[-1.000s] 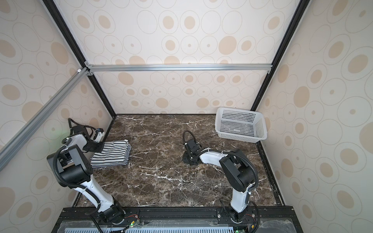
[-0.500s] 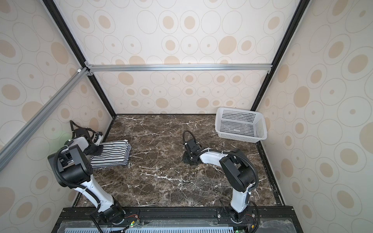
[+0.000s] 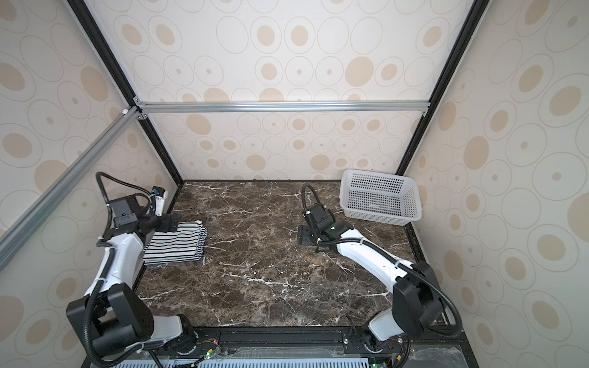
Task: Fold and stack tank tops
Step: Place the tank top on the tank top, then reset both arms
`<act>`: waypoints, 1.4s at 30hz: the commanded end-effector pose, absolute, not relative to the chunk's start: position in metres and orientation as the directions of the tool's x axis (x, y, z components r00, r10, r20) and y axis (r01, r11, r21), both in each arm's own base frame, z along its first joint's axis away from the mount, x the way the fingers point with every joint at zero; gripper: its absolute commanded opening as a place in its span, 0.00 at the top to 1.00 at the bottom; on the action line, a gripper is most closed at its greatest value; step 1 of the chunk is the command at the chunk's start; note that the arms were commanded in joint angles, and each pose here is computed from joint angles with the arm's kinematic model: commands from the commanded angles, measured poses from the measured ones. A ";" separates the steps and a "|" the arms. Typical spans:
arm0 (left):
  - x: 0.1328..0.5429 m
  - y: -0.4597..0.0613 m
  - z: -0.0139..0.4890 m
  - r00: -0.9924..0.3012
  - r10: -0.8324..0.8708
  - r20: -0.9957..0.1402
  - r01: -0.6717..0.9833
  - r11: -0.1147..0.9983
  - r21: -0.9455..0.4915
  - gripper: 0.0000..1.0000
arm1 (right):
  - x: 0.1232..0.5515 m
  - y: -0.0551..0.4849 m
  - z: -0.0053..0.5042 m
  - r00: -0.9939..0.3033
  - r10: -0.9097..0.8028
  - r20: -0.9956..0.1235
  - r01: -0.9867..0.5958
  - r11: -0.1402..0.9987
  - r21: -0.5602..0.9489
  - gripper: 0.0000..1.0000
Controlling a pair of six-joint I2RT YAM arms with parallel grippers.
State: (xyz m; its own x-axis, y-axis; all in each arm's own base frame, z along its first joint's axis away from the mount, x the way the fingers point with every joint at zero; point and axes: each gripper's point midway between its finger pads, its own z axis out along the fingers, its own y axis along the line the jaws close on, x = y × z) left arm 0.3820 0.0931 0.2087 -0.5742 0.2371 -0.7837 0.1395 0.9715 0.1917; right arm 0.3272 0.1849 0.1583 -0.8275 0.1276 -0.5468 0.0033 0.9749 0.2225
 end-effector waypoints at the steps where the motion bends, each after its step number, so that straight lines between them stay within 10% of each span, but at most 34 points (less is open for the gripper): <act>1: 0.387 0.057 0.208 -0.507 0.159 -0.847 0.167 0.982 0.085 0.01 | 0.317 0.127 0.154 -0.829 0.088 -0.553 0.073 0.996 0.048 0.05; 25: 0.345 -0.018 0.167 -0.050 0.056 -0.997 0.261 0.965 0.041 0.01 | 0.341 -0.002 0.125 -0.701 0.029 -0.713 0.234 0.953 -0.192 0.00; 42: 0.379 -0.010 0.139 -0.078 0.055 -0.995 0.170 0.984 0.041 0.01 | 0.384 0.012 0.129 -0.472 -0.090 -0.877 0.072 0.988 -0.140 0.00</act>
State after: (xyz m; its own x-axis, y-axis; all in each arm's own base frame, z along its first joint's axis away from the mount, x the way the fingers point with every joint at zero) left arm 0.3689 -0.0123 0.1169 -0.1554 0.0335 -0.9873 0.1961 0.9806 0.0024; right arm 0.3698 0.0063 0.1186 -0.5456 -0.0745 -0.8348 0.1208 0.9787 -0.1663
